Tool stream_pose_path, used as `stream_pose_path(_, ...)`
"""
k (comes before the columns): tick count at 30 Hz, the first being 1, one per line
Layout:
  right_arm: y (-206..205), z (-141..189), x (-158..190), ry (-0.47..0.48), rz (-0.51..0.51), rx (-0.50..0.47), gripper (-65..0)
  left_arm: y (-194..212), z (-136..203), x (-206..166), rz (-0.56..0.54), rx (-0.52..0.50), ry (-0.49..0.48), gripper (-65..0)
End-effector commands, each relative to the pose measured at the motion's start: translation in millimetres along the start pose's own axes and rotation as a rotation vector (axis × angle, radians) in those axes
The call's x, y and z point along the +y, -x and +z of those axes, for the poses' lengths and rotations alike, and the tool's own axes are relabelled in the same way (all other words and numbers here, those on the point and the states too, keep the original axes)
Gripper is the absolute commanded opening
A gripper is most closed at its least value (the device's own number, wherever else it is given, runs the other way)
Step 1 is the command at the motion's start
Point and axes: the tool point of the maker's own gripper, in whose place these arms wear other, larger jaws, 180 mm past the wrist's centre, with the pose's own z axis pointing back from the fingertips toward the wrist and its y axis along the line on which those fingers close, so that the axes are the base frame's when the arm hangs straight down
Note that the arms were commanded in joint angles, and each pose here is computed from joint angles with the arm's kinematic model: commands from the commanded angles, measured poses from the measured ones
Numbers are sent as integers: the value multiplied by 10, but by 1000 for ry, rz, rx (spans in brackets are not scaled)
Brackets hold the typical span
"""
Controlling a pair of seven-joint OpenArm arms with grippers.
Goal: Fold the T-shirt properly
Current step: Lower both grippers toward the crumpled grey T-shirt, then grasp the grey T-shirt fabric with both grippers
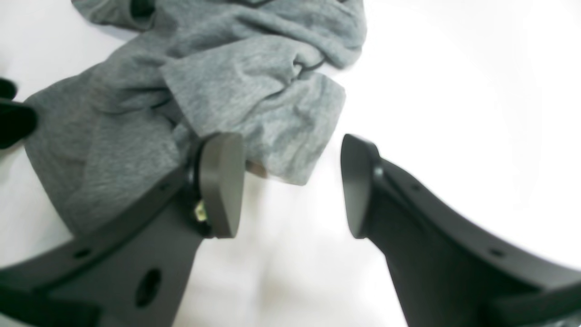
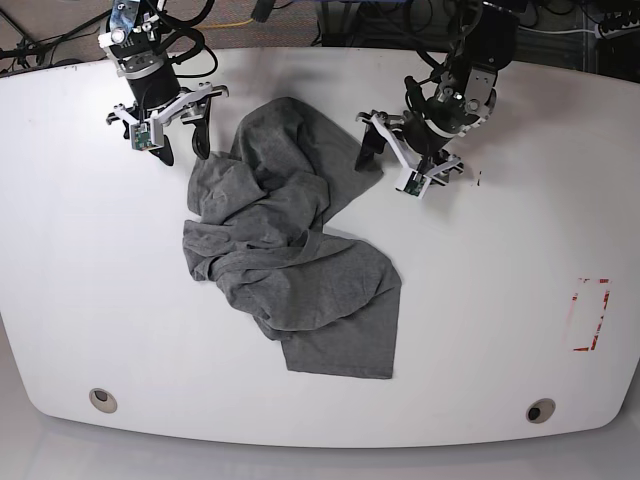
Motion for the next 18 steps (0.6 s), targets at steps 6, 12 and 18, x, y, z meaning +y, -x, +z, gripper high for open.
stream_pose_path(6, -138, 13, -5, -2, 3, -50, -325, 138, -109, -211, -14, 53, 66, -232)
stream_pose_path(12, -165, -6, -4, -3, 4, -58, -325, 207, -191, -175, -13, 80, 66, -361)
stream_pose_path(18, -296, -108, -19, -6, 13, -77, -325, 316, -274, -64, -6, 120, 51, -650)
